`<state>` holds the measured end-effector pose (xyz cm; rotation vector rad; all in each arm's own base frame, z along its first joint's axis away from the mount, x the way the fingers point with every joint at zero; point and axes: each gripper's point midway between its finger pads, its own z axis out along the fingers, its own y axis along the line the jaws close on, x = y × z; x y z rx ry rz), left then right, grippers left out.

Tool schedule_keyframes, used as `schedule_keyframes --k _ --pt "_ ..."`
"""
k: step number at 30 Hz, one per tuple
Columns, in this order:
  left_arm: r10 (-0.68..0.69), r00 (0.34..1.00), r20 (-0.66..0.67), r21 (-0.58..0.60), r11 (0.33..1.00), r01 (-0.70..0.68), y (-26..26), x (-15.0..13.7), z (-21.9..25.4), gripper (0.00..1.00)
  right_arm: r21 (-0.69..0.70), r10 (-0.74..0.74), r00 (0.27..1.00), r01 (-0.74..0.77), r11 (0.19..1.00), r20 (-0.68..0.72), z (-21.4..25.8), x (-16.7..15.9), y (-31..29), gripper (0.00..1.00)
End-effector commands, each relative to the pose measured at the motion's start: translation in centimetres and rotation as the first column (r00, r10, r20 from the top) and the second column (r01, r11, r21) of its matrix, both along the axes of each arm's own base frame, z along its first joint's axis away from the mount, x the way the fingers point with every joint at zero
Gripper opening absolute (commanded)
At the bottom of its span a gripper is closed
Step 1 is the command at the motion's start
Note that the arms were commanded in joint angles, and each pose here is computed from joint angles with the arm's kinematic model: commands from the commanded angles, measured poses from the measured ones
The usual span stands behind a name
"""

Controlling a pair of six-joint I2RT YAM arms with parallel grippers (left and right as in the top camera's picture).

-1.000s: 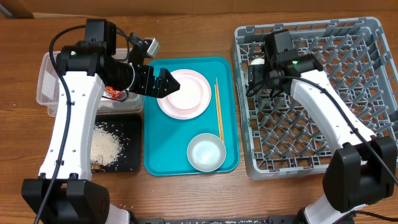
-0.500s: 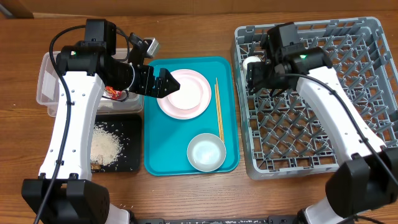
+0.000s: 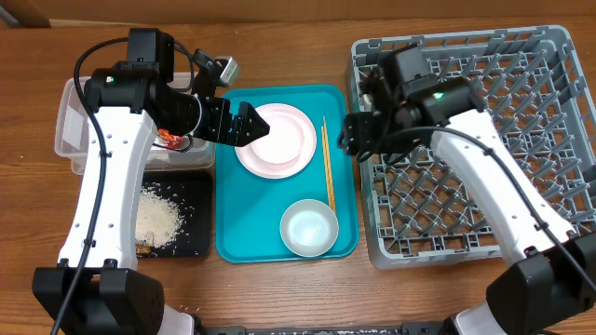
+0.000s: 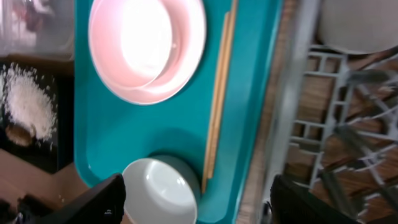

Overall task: Sort waste into correct bins and load items into the dishwasher
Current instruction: 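Move the right gripper over the white bowl on the teal tray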

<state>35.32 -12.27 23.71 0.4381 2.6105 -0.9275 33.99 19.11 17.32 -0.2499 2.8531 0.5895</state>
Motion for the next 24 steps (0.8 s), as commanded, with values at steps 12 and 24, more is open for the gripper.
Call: schedule_keyframes --k 12,24 --pt "-0.003 1.000 0.030 0.004 1.000 0.003 0.1 0.2 0.7 1.00 0.001 0.159 0.987 -0.159 0.987 -0.039 0.2 -4.5 4.7 0.76" --pt "0.004 0.995 0.098 0.020 1.000 -0.006 0.4 1.6 1.0 1.00 -0.097 0.154 0.987 -0.156 0.983 -0.036 -2.2 -6.6 6.7 0.77"
